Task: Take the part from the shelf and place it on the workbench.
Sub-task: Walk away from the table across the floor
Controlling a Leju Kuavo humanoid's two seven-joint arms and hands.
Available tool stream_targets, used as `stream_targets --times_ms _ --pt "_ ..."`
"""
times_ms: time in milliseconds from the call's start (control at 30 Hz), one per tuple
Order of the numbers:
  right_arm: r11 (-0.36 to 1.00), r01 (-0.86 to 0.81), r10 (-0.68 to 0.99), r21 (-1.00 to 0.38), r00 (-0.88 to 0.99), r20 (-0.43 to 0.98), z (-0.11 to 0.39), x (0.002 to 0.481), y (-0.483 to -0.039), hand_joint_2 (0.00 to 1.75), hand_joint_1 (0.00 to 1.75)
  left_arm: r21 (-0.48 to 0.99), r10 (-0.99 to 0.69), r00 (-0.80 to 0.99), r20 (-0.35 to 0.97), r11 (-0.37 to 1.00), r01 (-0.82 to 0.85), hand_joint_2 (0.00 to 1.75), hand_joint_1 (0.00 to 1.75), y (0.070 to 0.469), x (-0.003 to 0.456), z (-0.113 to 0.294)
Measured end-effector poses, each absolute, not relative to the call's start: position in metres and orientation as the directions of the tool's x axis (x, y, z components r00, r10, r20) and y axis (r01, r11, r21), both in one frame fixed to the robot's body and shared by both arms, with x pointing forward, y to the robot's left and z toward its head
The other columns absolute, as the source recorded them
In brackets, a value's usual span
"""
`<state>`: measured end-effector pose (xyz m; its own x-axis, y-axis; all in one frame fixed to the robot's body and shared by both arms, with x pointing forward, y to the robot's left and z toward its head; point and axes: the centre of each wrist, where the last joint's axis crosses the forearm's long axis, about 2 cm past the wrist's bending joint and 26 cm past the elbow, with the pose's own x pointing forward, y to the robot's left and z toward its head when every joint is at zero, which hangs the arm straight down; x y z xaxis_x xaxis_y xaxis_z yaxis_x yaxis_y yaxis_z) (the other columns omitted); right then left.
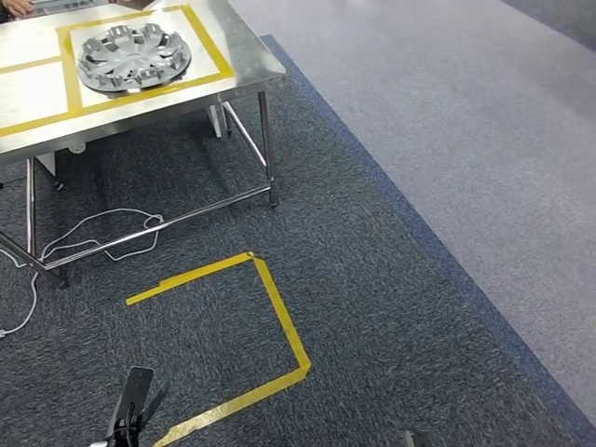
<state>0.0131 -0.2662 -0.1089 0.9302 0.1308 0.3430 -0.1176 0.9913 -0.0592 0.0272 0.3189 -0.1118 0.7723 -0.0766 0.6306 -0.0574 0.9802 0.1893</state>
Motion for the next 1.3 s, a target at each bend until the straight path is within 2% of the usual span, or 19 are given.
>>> stream_targets --times_ms 1300 --pt "0.991 -0.125 0.133 -0.043 0.937 0.323 -0.1119 0.0128 -0.2689 0.0 0.0 0.188 -0.089 0.776 0.625 0.981 -0.039 0.0 0.0 0.3145 0.0268 -0.1121"
